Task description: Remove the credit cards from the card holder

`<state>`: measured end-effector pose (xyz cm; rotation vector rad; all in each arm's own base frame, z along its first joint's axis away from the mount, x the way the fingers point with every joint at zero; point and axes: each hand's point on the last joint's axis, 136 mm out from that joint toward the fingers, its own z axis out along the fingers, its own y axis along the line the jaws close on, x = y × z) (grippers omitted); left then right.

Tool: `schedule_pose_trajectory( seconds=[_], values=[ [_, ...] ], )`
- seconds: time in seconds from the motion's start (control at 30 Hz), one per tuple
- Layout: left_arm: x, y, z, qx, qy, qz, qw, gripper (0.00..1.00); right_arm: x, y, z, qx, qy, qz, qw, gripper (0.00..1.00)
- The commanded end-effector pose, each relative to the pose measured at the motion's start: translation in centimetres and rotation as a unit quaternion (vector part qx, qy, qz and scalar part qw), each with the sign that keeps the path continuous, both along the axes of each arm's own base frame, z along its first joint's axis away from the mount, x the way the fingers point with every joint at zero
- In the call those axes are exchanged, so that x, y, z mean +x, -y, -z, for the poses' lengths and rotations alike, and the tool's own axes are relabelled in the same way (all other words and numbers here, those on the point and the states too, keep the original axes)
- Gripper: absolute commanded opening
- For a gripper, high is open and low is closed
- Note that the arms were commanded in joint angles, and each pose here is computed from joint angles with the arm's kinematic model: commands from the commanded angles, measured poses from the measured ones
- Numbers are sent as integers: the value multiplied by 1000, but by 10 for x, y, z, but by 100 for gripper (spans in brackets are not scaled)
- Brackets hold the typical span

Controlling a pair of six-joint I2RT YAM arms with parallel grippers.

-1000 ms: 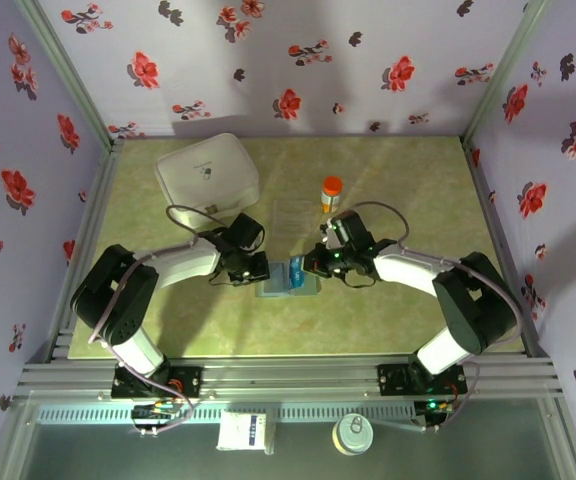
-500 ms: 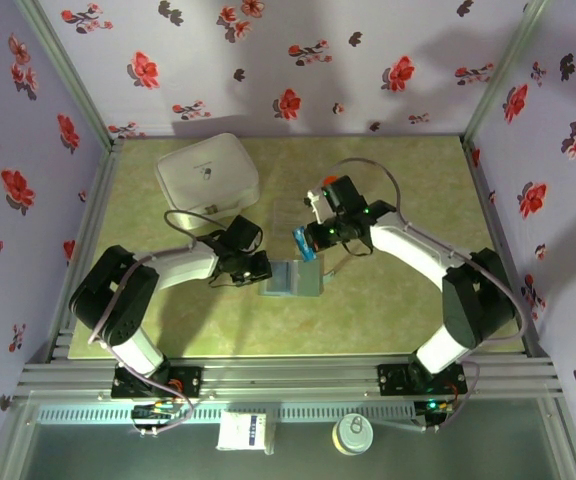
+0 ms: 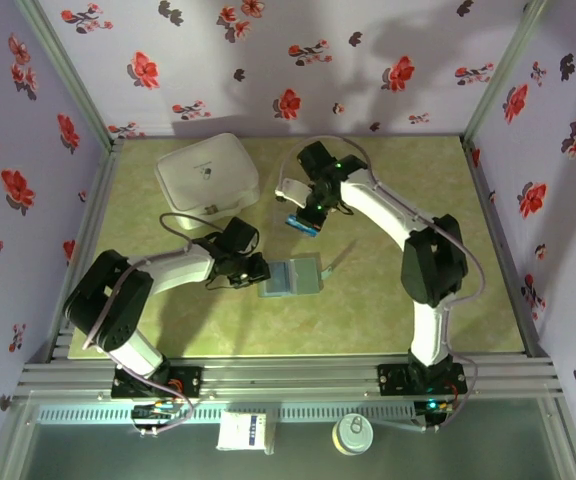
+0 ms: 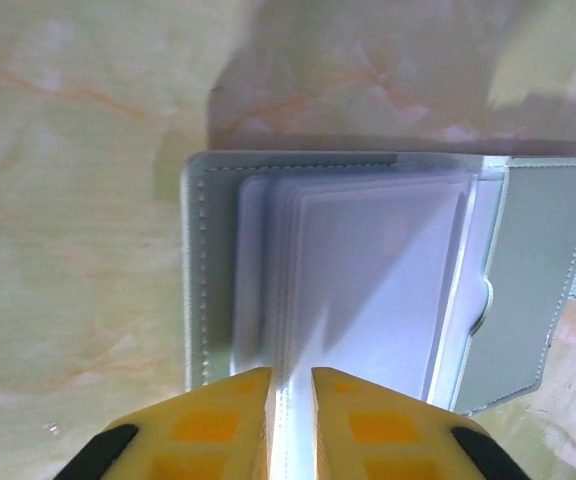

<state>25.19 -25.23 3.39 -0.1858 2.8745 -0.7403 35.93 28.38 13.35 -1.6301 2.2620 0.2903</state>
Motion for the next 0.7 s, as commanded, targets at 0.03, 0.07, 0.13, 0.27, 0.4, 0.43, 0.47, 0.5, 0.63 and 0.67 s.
schedule_pose_trajectory(
  seconds=[0.03,0.07,0.13,0.27,0.4,0.43,0.47,0.5,0.63,0.67],
  values=[
    [3,-13,-16,1,7,-5,1000,20,3,1,8,-41,-14,-61,997,0],
    [3,-17,-17,2,9,-9,1000,20,6,-1,10,-43,-16,-65,997,0],
    [3,-27,-18,4,10,-16,1000,21,13,-6,12,-47,-17,-72,996,0],
    [1,-42,-21,2,12,-32,999,22,24,-13,12,-50,-21,-83,995,0],
    [1,-50,-23,-1,16,-44,999,23,32,-20,12,-47,-22,-89,995,0],
    [1,-52,-23,-1,15,-45,999,23,34,-22,12,-45,-21,-90,995,0],
    [1,-53,-23,-1,16,-47,999,23,36,-24,12,-43,-20,-92,995,0],
    [1,-54,-22,-1,14,-48,999,23,38,-25,13,-42,-18,-93,995,0],
    [1,-59,-21,1,12,-50,999,23,41,-24,20,-50,-23,-102,993,0],
    [0,-60,-21,2,11,-51,999,23,40,-24,23,-51,-28,-106,993,0]
  ],
)
